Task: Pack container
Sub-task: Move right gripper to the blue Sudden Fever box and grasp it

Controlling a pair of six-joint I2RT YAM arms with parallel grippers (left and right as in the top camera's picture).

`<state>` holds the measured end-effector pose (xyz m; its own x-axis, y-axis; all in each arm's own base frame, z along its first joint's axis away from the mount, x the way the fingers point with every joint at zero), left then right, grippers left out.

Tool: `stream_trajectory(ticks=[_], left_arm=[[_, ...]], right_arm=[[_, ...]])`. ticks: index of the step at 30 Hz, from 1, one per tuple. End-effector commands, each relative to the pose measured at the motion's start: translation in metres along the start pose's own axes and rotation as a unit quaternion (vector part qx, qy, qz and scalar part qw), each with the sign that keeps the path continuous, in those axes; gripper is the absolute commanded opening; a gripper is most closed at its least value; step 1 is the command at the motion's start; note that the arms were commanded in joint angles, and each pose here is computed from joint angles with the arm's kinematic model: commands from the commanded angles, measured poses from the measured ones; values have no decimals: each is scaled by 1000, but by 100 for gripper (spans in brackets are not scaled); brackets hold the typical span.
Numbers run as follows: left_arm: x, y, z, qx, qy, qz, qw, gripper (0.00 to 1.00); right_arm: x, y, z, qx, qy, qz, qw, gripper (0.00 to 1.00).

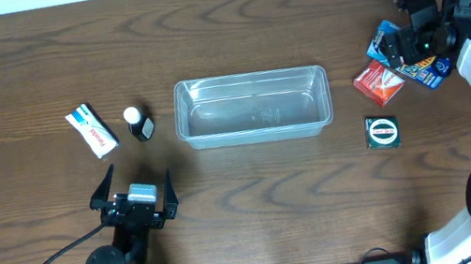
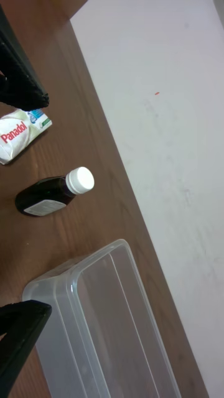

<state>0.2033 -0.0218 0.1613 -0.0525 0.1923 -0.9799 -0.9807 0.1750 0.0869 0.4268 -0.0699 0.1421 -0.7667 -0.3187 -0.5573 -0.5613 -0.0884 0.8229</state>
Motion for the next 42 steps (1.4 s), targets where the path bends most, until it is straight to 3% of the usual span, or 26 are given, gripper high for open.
stream_trajectory(ticks=[1,8,13,15,19,26,31,37,42], left_arm=[[14,-1,-3,5,6,21,1000,98],[14,-1,-3,5,6,21,1000,98],[14,-1,-3,5,6,21,1000,98],[14,-1,-3,5,6,21,1000,98],[14,-1,-3,5,6,21,1000,98],[14,-1,-3,5,6,22,1000,98],[14,-1,-3,5,6,21,1000,98],[14,-1,-3,5,6,21,1000,98],[14,-1,-3,5,6,21,1000,98]], right_arm=[[8,-7,-16,24,16,20,999,85],[22,-14,-28,31,-7,40,999,71],[23,-14,-28,31,-9,42,999,69],[24,-14,-28,30,-9,43,999,60],[23,-14,-28,30,-12,42,999,33],[22,-14,-25,21,-15,37,999,19],[22,-14,-25,21,-22,36,999,1],[17,-10,-30,38,-18,28,999,1],[-9,16,-34,52,-5,-20,998,1]])
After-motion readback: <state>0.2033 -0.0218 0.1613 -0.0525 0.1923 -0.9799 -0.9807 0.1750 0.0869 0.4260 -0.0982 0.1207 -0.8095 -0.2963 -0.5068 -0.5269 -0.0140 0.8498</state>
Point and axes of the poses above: each gripper's point midway between its finger pads, its own y axis back along the fingers, its own z axis along the line the jaws close on, x = y × z, the point moved 4 cm from there along y, back along the fingers, and after that the axes turned 6 degrees about y, right-handed, at the moved point
